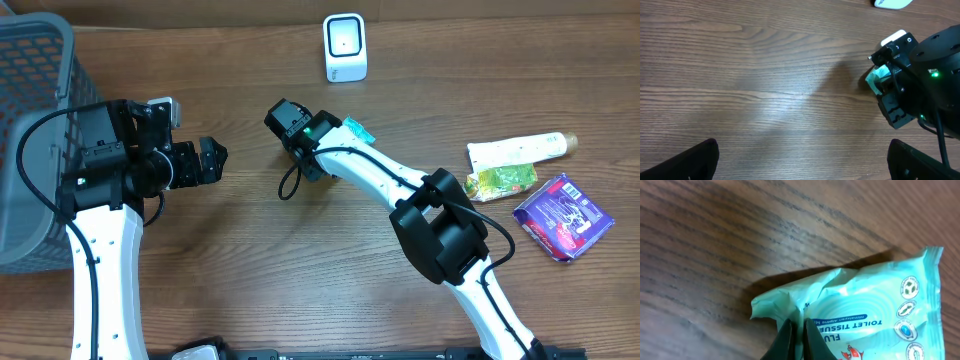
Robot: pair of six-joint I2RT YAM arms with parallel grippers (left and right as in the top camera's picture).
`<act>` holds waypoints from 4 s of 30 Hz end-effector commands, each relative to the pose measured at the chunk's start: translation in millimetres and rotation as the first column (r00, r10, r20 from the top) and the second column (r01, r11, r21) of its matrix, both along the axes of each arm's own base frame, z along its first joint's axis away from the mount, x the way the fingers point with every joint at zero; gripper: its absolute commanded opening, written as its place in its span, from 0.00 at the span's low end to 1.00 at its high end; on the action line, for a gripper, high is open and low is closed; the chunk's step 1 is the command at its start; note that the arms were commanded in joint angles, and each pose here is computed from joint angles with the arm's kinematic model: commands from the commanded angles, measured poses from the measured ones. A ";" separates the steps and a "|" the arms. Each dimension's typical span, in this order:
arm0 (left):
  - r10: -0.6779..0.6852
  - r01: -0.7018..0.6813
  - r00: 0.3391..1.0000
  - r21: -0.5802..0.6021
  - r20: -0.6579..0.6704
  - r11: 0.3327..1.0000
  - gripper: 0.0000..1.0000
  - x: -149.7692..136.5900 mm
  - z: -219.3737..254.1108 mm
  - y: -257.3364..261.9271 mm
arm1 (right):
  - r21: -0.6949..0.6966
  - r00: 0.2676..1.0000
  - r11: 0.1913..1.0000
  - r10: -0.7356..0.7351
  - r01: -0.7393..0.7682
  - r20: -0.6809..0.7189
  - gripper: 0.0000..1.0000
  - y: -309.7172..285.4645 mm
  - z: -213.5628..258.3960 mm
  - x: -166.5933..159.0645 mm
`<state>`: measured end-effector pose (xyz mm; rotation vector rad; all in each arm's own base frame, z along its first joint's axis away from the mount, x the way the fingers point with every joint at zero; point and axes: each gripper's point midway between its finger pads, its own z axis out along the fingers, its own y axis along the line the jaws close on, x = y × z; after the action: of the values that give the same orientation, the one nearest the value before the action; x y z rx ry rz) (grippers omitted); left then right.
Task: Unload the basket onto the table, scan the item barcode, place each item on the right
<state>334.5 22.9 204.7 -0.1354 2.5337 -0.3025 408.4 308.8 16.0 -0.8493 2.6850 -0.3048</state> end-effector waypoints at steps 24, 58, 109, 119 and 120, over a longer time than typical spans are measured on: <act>-0.021 0.021 1.000 -0.007 0.022 1.000 0.99 1.8 7.1 -4.3 | 0.631 0.940 0.760 0.087 0.152 -0.331 0.17 10.0 139.8 -24.6; -0.021 0.021 1.000 -0.007 0.022 1.000 1.00 1.8 7.1 -4.3 | 0.710 0.846 0.544 0.002 0.447 -0.534 0.62 71.0 -13.7 -56.1; -0.021 0.021 1.000 -0.007 0.022 1.000 1.00 1.8 7.1 -4.3 | -0.115 0.965 0.961 -0.239 0.250 0.105 0.04 -88.2 36.4 -46.9; -0.021 0.021 1.000 -0.007 0.022 1.000 1.00 1.8 7.1 -4.3 | -0.073 0.989 0.988 -0.135 0.139 0.058 0.22 -42.9 31.4 -78.1; -0.021 0.021 1.000 -0.007 0.022 1.000 1.00 1.8 7.1 -4.3 | -0.072 0.990 0.988 -0.130 0.135 0.058 0.24 -41.3 31.4 -79.1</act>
<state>334.3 22.2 204.7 -0.1343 2.5340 -0.3076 330.6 256.8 44.3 -0.6737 2.7003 -0.5058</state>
